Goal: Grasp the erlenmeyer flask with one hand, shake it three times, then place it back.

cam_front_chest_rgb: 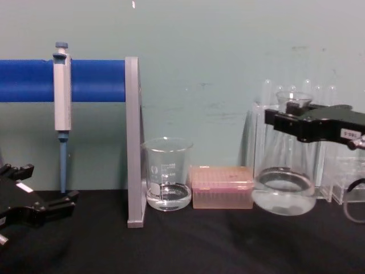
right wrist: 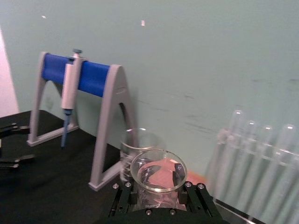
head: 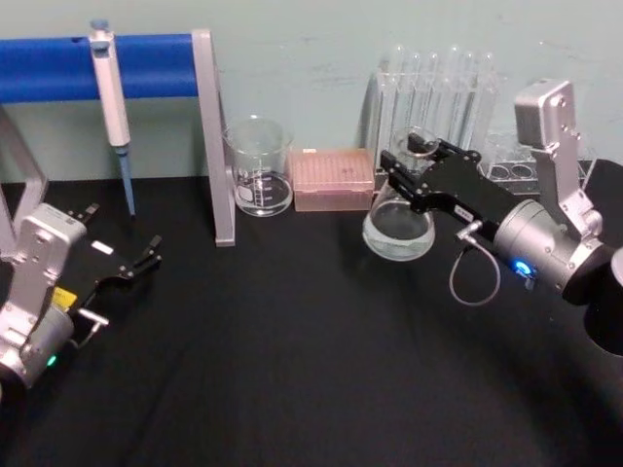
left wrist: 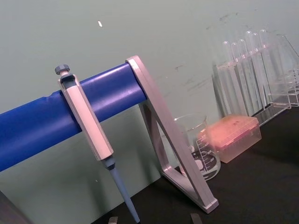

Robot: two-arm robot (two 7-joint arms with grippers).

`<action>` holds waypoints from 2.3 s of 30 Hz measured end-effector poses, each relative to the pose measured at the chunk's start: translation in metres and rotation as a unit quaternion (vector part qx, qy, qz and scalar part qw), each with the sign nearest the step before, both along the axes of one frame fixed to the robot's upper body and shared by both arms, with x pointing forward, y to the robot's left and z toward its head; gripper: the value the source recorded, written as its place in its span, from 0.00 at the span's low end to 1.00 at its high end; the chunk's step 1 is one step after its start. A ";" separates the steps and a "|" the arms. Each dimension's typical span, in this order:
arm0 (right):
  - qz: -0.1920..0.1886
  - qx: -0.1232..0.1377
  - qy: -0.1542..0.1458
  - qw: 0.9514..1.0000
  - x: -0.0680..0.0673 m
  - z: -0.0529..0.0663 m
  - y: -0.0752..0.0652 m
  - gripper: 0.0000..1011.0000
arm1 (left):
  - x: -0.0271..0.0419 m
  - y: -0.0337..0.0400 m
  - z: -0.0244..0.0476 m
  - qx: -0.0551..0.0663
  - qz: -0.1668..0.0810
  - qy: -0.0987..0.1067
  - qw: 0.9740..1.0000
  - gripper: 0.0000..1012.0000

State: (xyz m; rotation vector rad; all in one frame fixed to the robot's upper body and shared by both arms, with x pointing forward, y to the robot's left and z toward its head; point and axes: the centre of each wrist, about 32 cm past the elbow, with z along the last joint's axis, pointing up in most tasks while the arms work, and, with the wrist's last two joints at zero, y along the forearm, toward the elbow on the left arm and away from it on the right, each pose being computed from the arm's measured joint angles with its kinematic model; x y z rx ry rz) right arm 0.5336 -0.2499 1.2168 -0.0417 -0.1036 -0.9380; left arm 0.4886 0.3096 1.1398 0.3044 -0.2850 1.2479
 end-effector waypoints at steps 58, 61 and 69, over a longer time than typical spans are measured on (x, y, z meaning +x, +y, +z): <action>0.156 -0.008 0.012 0.988 -0.015 -0.003 0.040 0.44 | 0.0000 0.0000 0.0000 0.000 0.000 0.000 1.000 0.99; 0.178 -0.010 0.014 0.984 -0.017 -0.003 0.044 0.44 | 0.0000 0.0000 0.0000 0.000 0.000 0.000 1.000 0.99; 0.231 -0.018 0.016 0.973 -0.022 -0.004 0.052 0.44 | 0.0000 0.0000 0.0000 0.000 0.000 0.000 1.000 0.99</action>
